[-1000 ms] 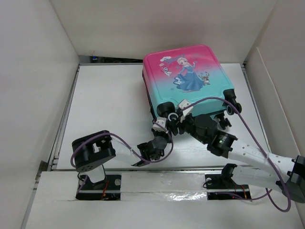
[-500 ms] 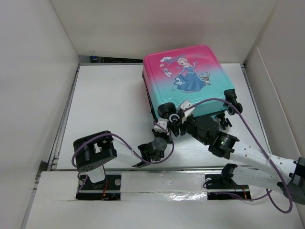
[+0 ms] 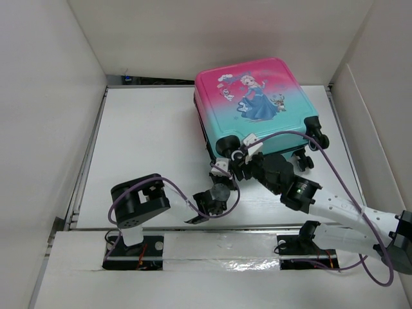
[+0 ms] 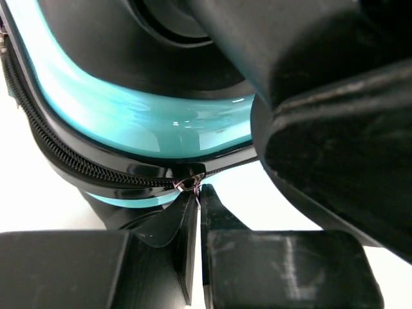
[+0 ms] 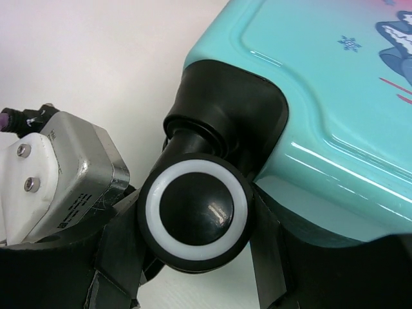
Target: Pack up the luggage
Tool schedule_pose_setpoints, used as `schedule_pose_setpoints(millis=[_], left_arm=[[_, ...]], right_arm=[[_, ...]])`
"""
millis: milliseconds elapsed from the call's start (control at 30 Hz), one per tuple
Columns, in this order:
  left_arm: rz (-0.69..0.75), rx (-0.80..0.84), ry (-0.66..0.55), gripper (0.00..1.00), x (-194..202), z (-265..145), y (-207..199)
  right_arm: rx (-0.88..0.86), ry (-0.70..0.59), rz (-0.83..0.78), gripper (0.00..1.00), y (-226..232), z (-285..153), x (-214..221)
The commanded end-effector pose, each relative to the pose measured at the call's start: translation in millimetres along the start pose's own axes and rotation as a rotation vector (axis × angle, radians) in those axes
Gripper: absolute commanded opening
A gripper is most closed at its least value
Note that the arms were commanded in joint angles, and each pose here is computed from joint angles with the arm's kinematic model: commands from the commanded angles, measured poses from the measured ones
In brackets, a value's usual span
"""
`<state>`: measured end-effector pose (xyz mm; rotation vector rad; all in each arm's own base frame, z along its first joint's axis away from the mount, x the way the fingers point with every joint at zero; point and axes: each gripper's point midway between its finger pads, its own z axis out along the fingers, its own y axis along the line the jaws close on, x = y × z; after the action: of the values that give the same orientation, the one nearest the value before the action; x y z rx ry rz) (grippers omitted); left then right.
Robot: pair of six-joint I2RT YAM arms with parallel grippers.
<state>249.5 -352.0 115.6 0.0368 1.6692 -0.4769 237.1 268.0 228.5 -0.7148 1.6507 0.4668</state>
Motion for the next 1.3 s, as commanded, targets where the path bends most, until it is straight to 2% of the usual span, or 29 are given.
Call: schedule_pose_setpoints(millis=[0, 233, 333, 400, 433, 467, 500, 533, 600, 633, 667, 767, 833, 967, 1100, 1167, 1267], left_arm=[[-0.247, 0.300, -0.230, 0.00, -101, 0, -94], [-0.221, 0.465, -0.263, 0.00, -114, -7, -113], [-0.199, 0.418, -0.280, 0.00, -117, -5, -104], [-0.171, 0.340, -0.239, 0.00, -102, -2, -71], [-0.194, 0.301, -0.257, 0.00, -114, -5, -51], [-0.199, 0.222, -0.241, 0.00, -111, 2, -18], [-0.167, 0.149, -0.190, 0.00, -89, -3, 22], [-0.206, 0.114, -0.213, 0.00, -106, -10, 47], [-0.179, -0.017, -0.143, 0.00, -81, -20, 113], [-0.203, -0.010, -0.164, 0.00, -94, -28, 120], [-0.192, -0.024, -0.146, 0.00, -90, -30, 126], [-0.171, -0.027, -0.157, 0.00, -97, -26, 123], [-0.158, -0.027, -0.160, 0.00, -99, -21, 113], [-0.163, -0.039, -0.155, 0.00, -103, -11, 122], [-0.133, 0.138, -0.112, 0.00, -101, -17, 87], [-0.066, 0.226, -0.019, 0.00, -79, -19, 65], [-0.008, 0.329, 0.054, 0.00, -62, -20, 43]], right_arm=[[-0.259, -0.100, 0.024, 0.00, 65, -10, -39], [-0.264, -0.135, 0.035, 0.00, 63, -18, -49], [-0.247, -0.111, 0.037, 0.00, 60, -17, -47], [-0.151, -0.088, 0.043, 0.00, 35, -22, -41], [-0.118, -0.076, 0.055, 0.00, 22, -25, -31], [-0.087, -0.068, 0.067, 0.00, 9, -28, -25], [-0.025, -0.064, 0.089, 0.00, -19, -30, -18], [-0.001, -0.103, 0.105, 0.00, -32, -40, -23], [-0.015, -0.090, 0.114, 0.00, -42, -46, -4], [0.003, -0.102, 0.120, 0.00, -52, -50, -3], [-0.017, -0.096, 0.120, 0.00, -49, -49, 4], [-0.090, -0.055, 0.119, 0.00, -32, -39, 12], [-0.078, -0.046, 0.106, 0.00, -31, -35, 7], [-0.038, -0.031, 0.093, 0.00, -35, -37, 5], [-0.064, -0.055, 0.096, 0.00, -30, -43, 6], [-0.096, -0.075, 0.086, 0.00, -25, -40, -1], [-0.125, -0.054, 0.077, 0.00, -15, -37, 1]])
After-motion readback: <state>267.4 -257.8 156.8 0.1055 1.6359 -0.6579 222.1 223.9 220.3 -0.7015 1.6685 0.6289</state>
